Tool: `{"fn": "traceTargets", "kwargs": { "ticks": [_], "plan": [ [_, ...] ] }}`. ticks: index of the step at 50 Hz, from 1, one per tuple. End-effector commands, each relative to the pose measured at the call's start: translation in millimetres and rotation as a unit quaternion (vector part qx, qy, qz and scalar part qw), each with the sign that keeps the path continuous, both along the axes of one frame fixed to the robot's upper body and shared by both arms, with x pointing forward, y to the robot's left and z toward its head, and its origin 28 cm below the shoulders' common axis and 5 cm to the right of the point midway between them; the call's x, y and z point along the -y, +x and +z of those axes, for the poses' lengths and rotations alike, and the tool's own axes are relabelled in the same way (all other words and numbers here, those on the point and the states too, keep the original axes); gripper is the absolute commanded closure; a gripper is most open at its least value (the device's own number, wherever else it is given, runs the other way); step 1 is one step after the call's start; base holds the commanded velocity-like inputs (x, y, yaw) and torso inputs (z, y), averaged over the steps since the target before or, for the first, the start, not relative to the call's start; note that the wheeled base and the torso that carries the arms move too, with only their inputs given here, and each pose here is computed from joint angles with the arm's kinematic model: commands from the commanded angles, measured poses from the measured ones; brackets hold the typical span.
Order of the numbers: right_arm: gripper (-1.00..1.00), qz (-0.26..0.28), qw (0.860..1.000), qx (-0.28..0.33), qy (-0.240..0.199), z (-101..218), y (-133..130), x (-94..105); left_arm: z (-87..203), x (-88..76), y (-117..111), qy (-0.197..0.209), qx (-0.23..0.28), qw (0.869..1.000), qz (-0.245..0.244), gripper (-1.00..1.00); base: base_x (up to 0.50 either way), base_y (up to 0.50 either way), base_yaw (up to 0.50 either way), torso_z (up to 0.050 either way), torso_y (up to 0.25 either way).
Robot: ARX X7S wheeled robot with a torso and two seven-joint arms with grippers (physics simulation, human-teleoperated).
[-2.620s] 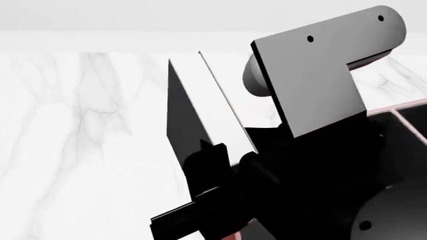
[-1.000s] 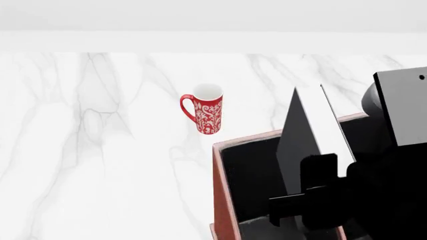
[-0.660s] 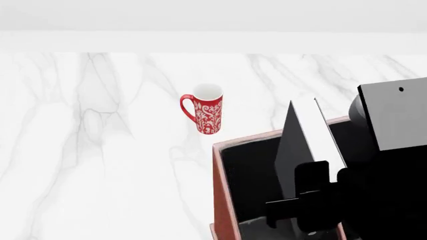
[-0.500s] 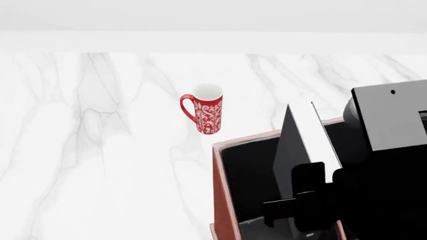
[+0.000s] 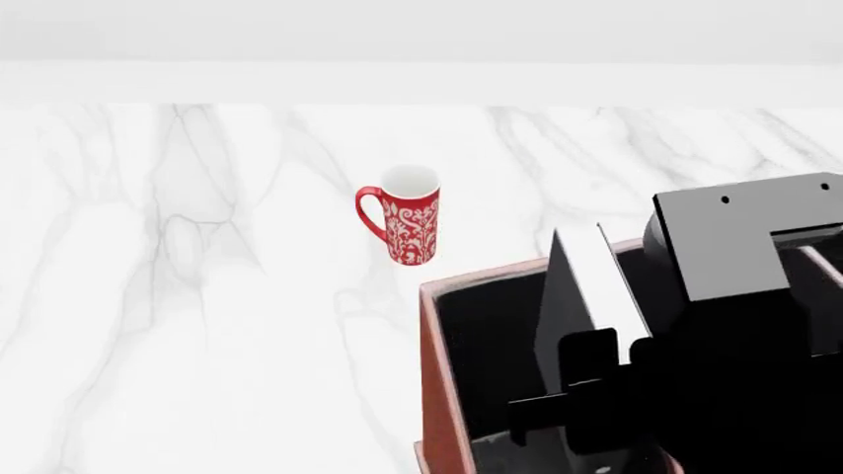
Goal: Pick up the book and place it in the left compartment of the caddy.
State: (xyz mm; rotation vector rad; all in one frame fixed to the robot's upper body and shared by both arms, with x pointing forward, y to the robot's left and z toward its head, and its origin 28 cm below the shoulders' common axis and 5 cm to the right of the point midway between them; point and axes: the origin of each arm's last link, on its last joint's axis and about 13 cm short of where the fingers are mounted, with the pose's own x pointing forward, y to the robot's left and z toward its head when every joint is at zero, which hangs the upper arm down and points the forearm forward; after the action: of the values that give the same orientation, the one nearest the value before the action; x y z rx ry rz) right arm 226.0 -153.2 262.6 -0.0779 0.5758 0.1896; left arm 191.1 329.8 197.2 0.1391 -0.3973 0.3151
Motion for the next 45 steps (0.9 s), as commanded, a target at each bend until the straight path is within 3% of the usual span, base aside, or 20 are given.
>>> {"fn": "traceTargets", "kwargs": {
  "ticks": [1, 45],
  "plan": [
    [1.0, -0.003, 1.0, 0.01, -0.014, -5.4, 9.1, 0.9, 0.3, 0.0, -0.4, 0.001, 0.001, 1.0, -0.001, -1.0, 0.0, 0.0, 0.0, 0.0, 0.0],
    [1.0, 0.025, 1.0, -0.008, -0.008, -31.9, 18.4, -7.1, 0.4, 1.1, -1.8, 0.005, 0.004, 1.0, -0.005, -1.0, 0.0, 0.0, 0.0, 0.0, 0.001]
  ]
}}
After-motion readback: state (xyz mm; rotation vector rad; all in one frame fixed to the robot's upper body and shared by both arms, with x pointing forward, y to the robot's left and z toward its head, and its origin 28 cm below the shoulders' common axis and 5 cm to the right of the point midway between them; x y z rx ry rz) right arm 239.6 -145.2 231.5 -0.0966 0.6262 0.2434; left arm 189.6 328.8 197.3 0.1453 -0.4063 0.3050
